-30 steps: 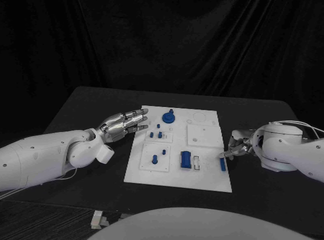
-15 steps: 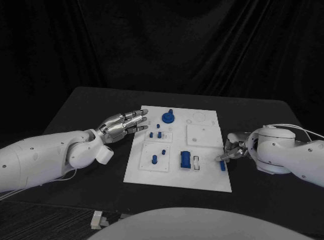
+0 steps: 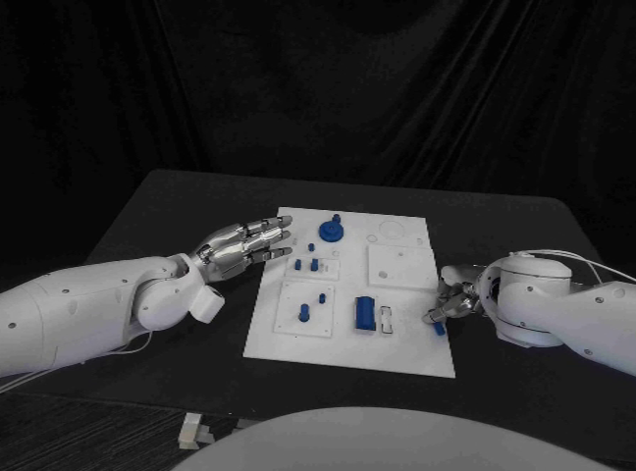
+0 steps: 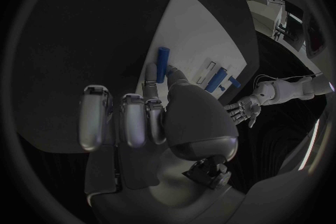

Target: Assemble the parts on the task board

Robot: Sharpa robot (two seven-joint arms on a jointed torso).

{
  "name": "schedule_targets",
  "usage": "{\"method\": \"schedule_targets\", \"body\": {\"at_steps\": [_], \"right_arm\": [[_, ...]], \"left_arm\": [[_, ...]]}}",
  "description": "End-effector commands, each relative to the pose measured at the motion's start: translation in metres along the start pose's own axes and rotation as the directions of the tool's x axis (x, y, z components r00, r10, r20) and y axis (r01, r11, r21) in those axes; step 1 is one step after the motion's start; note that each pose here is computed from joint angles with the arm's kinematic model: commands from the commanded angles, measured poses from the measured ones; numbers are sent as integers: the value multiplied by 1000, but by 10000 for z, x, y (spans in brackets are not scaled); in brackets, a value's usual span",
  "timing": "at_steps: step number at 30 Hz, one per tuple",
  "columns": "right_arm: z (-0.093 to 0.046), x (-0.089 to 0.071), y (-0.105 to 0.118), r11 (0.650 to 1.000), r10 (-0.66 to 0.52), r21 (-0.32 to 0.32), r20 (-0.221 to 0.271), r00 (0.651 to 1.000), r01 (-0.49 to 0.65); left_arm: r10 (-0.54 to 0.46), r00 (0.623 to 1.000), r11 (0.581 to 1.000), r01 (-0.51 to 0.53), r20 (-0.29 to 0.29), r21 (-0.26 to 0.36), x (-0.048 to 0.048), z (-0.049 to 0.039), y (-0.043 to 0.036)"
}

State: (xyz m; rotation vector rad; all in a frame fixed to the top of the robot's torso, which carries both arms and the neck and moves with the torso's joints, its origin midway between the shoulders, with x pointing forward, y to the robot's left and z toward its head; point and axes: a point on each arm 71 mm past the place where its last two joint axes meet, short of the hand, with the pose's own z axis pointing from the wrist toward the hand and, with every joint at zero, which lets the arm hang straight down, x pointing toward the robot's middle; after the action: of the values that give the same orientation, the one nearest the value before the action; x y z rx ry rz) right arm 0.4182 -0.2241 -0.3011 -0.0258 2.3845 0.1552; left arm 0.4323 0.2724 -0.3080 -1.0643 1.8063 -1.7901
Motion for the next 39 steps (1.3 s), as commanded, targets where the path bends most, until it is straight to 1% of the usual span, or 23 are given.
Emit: {"method": "schedule_targets", "body": {"at_steps": [1, 6, 9, 12, 14, 15, 16, 17, 21, 25, 31, 35, 39], "right_arm": [[27, 97, -43, 1000, -5, 28, -17, 1000, 5], [13, 91, -31, 1000, 14, 19, 7, 1000, -14], [-10, 86, -33, 999, 47, 10, 26, 999, -47], [-40, 87, -36, 996, 90, 2, 26, 996, -90], [-62, 78, -34, 992, 129, -3, 16, 992, -129], [-81, 59, -26, 985, 171, -8, 2, 985, -171], [-86, 52, -23, 983, 184, -9, -2, 983, -184], [-105, 27, -10, 973, 229, -14, -19, 973, -229], [-148, -22, 39, 943, 329, -25, -60, 942, -331], [-164, -24, 116, 908, 411, -25, -128, 902, -418], [-141, 6, 230, 869, 480, -16, -210, 852, -494], [-109, 28, 281, 859, 495, -13, -237, 836, -513], [-71, 48, 313, 854, 503, -8, -248, 828, -521]], "left_arm": [[-15, 1000, 1000, 16, -13, 10, 17, 6, 1], [-17, 1000, 1000, 17, -12, 9, 16, 0, 9], [-17, 1000, 1000, 17, -12, 9, 14, -5, 12], [-17, 1000, 1000, 17, -10, 9, 11, -10, 14], [-17, 1000, 1000, 17, -10, 8, 9, -12, 16], [-17, 1000, 1000, 17, -10, 8, 9, -12, 17], [-17, 1000, 1000, 17, -10, 7, 9, -12, 17], [-18, 1000, 1000, 18, -10, 7, 10, -12, 19], [-18, 1000, 1000, 18, -11, 6, 12, -10, 22], [-19, 1000, 1000, 19, -12, 6, 15, -5, 24], [-20, 1000, 1000, 20, -14, 6, 24, -3, 26], [-20, 1000, 1000, 20, -14, 6, 24, -5, 26], [-21, 1000, 1000, 21, -15, 7, 25, -4, 27]]}}
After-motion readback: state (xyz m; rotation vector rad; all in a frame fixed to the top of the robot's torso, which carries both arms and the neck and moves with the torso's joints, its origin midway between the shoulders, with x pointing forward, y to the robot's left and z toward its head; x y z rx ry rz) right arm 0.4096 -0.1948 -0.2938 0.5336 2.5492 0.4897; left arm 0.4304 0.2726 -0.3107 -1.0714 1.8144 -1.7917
